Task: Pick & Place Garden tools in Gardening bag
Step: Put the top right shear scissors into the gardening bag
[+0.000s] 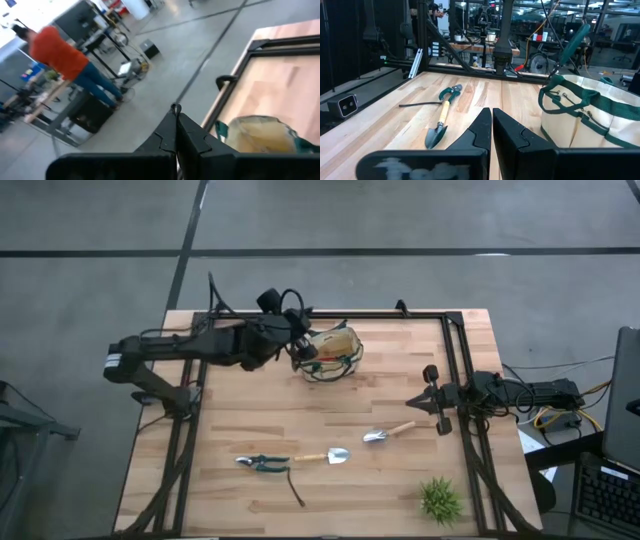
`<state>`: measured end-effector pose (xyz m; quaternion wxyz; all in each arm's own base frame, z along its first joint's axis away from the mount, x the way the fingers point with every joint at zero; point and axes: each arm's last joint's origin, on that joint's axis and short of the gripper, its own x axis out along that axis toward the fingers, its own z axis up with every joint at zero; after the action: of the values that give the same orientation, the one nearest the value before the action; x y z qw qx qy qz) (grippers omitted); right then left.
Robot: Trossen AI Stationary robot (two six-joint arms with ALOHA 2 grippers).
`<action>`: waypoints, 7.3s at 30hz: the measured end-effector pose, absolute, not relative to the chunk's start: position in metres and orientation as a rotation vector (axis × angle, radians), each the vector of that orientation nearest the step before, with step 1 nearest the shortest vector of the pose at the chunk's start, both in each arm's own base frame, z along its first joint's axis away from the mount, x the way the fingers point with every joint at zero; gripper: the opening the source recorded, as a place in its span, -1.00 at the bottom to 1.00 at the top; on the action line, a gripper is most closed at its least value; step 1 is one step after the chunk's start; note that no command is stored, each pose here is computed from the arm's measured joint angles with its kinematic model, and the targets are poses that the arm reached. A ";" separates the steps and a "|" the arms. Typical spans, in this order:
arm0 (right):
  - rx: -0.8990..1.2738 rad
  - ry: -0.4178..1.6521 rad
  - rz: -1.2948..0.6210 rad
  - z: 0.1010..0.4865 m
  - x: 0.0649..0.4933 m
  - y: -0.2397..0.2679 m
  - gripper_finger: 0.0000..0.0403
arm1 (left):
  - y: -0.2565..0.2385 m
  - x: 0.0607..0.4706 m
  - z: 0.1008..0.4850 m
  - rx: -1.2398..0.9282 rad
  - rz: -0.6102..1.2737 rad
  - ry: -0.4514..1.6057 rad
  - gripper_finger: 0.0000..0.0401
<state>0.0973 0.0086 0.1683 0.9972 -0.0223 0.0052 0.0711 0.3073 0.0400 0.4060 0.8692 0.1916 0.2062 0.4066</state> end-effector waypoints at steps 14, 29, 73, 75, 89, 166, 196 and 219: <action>-0.045 0.010 0.142 0.168 0.097 0.009 -0.96 | 0.026 0.267 0.410 0.406 0.870 0.553 -0.99; -0.045 0.010 0.142 0.168 0.097 0.009 -0.96 | 0.021 0.227 0.425 0.262 0.909 0.485 -0.99; -0.045 0.011 0.142 0.168 0.097 0.009 -0.96 | 0.036 0.289 0.430 0.149 0.672 0.181 -0.99; -0.045 0.010 0.143 0.168 0.097 0.009 -0.96 | 0.036 0.290 0.424 0.148 0.669 0.196 -0.99; -0.045 0.011 0.143 0.168 0.097 0.009 -0.96 | 0.037 0.298 0.387 0.223 0.702 0.140 -0.99; -0.045 0.010 0.142 0.168 0.097 0.009 -0.96 | 0.057 0.310 0.346 0.298 0.717 -0.199 -0.99; -0.045 0.010 0.142 0.168 0.097 0.009 -0.96 | 0.059 0.312 0.338 0.211 0.632 -0.339 -0.99; -0.045 0.010 0.143 0.168 0.097 0.009 -0.96 | 0.054 0.293 0.306 0.141 0.548 -0.485 -0.99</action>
<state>0.0973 0.0086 0.1683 0.9972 -0.0223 0.0052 0.0712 0.2930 0.0538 0.3058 0.9315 0.0688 -0.2367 0.2676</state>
